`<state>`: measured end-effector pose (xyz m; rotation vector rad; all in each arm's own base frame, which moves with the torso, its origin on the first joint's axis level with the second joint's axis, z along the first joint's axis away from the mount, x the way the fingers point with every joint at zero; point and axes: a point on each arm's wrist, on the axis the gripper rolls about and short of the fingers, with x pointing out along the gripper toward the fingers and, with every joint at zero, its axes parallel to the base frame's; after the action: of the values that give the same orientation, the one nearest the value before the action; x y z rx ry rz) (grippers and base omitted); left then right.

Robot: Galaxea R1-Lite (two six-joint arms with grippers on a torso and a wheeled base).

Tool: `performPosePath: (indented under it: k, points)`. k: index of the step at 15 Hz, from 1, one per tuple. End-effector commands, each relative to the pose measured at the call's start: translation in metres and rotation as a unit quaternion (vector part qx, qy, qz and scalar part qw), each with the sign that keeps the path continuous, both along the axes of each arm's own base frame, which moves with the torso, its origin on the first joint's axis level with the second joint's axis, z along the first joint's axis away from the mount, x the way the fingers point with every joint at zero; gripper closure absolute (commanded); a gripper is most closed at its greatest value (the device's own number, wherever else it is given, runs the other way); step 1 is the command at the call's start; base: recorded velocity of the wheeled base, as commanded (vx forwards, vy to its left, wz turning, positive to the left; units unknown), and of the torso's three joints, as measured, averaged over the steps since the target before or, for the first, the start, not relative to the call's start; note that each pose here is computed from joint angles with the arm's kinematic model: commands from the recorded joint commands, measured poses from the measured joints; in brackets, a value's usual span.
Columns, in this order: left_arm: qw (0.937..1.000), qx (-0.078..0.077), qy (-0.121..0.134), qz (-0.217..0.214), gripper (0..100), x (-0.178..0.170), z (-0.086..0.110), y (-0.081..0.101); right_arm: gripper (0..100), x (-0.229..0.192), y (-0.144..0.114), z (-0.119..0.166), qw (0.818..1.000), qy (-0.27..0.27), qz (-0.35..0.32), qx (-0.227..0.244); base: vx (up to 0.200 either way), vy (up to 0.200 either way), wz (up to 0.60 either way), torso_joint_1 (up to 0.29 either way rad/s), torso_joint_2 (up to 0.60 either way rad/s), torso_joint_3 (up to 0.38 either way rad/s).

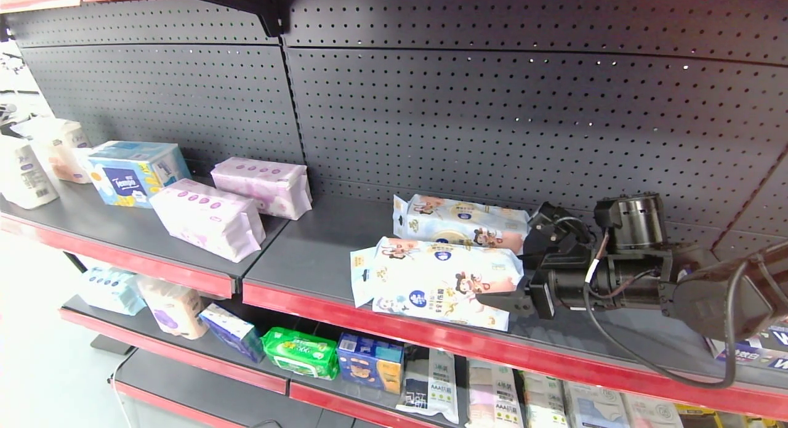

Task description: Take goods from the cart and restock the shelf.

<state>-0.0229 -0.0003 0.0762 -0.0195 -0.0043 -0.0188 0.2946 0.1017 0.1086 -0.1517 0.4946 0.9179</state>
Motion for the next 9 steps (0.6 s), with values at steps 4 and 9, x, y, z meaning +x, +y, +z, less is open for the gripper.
performPosePath:
  k: [4,9]
  points:
    - [1.0,0.0,0.0,0.0,0,0.0,0.0,0.0,0,0.0021,0.0027,-0.0018,1.0,0.0,0.004,-0.001,0.0,0.0,0.0,0.0,0.0,0.0]
    - [1.0,0.0,0.0,0.0,0,0.0,0.0,0.0,0,0.0019,0.0056,-0.0005,1.0,-0.008,0.008,0.002,0.0,0.0,0.0,0.0,0.0,0.0]
